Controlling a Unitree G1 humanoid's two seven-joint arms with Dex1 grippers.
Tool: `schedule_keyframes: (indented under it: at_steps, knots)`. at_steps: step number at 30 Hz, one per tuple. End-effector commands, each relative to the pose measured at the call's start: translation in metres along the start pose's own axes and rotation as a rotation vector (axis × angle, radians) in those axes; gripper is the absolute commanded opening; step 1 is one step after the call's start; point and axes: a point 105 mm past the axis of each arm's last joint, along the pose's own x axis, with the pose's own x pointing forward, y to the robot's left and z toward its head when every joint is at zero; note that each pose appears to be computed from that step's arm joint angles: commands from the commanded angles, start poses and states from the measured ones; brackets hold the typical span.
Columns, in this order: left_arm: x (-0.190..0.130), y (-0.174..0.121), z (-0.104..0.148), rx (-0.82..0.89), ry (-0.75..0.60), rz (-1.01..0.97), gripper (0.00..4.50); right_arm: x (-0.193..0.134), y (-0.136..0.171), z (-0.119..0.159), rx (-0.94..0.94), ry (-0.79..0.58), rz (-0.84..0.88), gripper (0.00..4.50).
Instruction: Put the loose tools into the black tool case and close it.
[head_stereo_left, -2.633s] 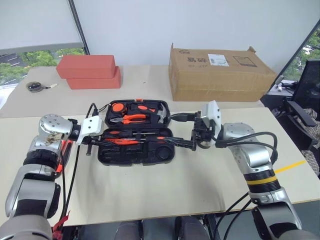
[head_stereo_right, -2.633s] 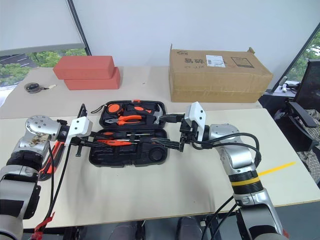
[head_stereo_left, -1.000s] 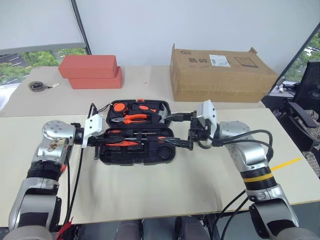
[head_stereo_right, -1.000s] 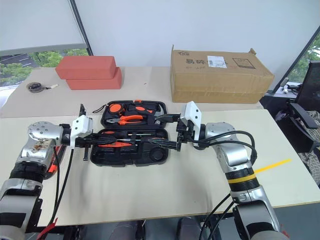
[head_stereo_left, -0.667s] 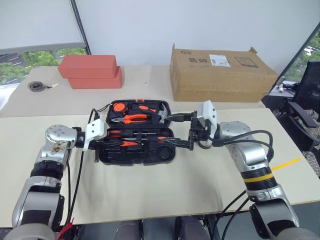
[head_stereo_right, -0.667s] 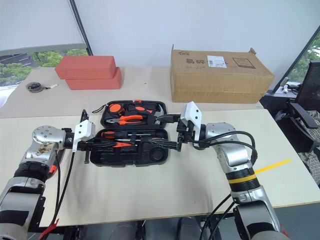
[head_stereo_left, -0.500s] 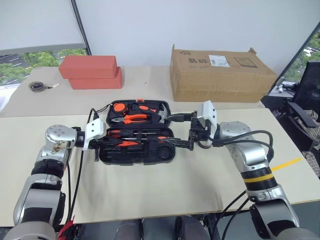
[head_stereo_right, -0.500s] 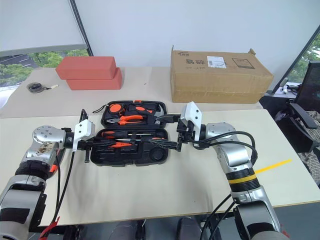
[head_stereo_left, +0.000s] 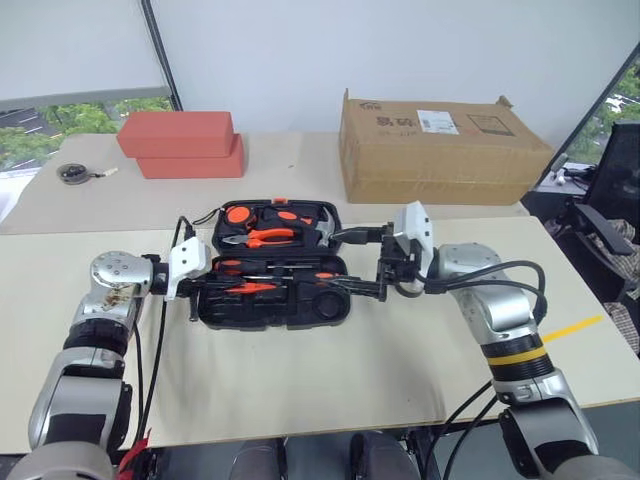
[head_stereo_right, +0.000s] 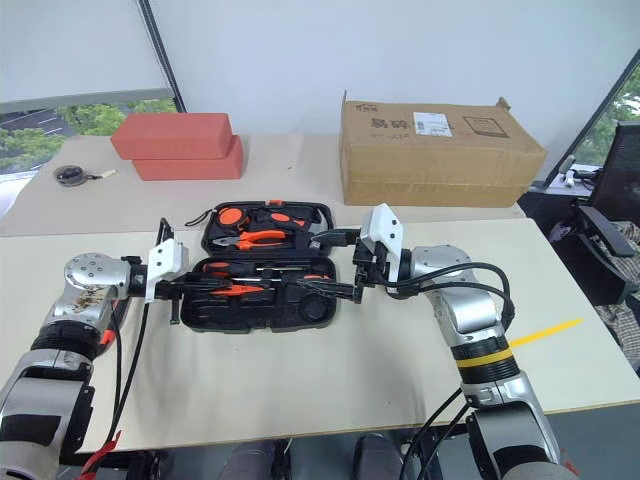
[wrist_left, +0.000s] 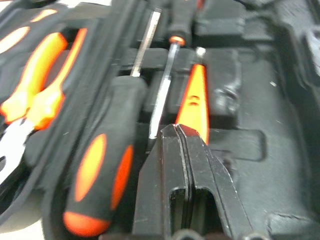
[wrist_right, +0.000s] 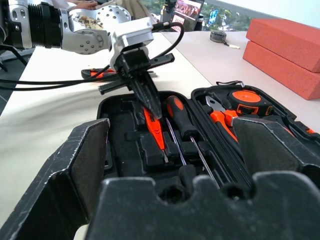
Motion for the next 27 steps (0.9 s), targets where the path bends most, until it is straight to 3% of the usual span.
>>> schedule_keyframes:
  at_steps: [1,6,10,11,19,27]
  knots:
    - [-0.056,0.034,0.032,-0.001,-0.107,0.297,1.05,0.001,0.000,0.012,-0.055,-0.040,0.006,4.50]
    - [-0.109,0.024,0.029,-0.122,-0.130,0.530,2.84,0.004,0.003,0.011,-0.048,-0.058,0.020,4.50]
    - [-0.139,-0.019,0.006,-0.227,-0.038,0.629,4.29,0.009,0.009,0.013,-0.036,-0.095,0.065,4.50]
    - [-0.141,-0.023,0.004,-0.240,-0.027,0.646,4.46,0.009,0.009,0.013,-0.034,-0.096,0.071,4.50]
    - [-0.153,-0.070,-0.046,-0.354,0.140,0.820,4.46,0.020,0.016,0.016,-0.008,-0.129,0.172,4.50]
    - [-0.150,-0.076,-0.072,-0.397,0.233,0.886,4.46,0.023,0.018,0.017,-0.007,-0.126,0.208,4.50]
